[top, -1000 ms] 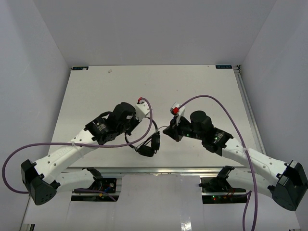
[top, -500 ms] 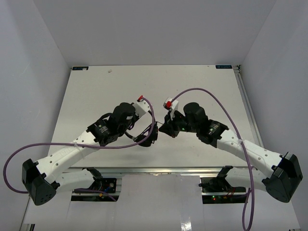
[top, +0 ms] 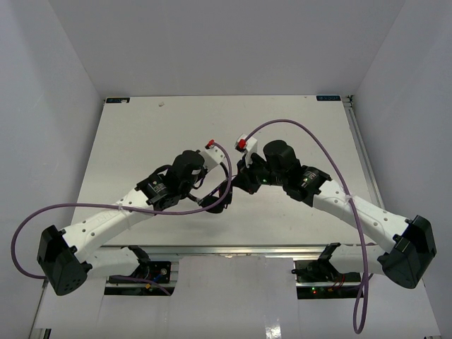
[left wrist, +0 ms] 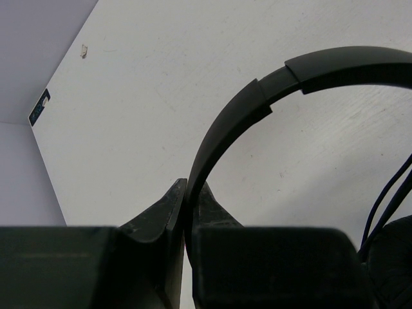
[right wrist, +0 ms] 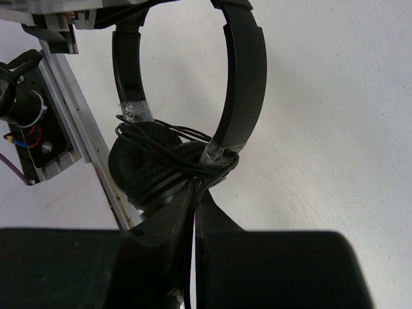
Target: Wrap the headphones
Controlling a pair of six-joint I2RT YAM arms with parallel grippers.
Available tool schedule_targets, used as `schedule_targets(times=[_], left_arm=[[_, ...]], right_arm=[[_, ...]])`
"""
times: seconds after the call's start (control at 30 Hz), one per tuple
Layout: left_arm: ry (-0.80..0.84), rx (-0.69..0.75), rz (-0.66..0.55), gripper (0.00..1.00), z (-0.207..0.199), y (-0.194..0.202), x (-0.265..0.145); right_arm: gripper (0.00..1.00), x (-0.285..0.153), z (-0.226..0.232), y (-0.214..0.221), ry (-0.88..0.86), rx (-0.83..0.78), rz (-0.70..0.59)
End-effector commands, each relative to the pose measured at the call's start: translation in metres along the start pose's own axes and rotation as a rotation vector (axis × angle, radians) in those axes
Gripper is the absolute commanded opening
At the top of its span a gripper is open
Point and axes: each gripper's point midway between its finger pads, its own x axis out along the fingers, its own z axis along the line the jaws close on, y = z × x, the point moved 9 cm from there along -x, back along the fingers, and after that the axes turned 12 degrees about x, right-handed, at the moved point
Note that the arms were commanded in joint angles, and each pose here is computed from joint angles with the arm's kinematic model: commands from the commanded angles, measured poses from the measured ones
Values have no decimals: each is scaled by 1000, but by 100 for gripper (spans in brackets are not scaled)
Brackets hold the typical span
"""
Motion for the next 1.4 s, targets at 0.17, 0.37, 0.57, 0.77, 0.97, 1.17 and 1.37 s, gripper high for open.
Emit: schedule_targets(times=[0.17,0.37,0.57,0.77,0.97,1.17,1.37], left_arm=[[-142,-50,45,0,11,1,0],[-182,-71,96,0,9,3,5],[-273,-143,170,0,11,3,9],[-247,-281,172,0,15,-8,5],[-197,-383,191,0,13,-15,3],[-162,-501,224,0,7,-21,1],[-84,-617,217,0,5,-32,-6]], right_arm=[[8,1,14,-25,-83,4,-72],[8,2,18,-23,-127,47,-108],[8,7,23,-24,-153,116,-168],[8,15,24,-21,-124,143,-168],[8,20,25,-21,-89,155,-187],[8,27,29,-22,6,169,-208],[8,32,28,-14,104,189,-228]])
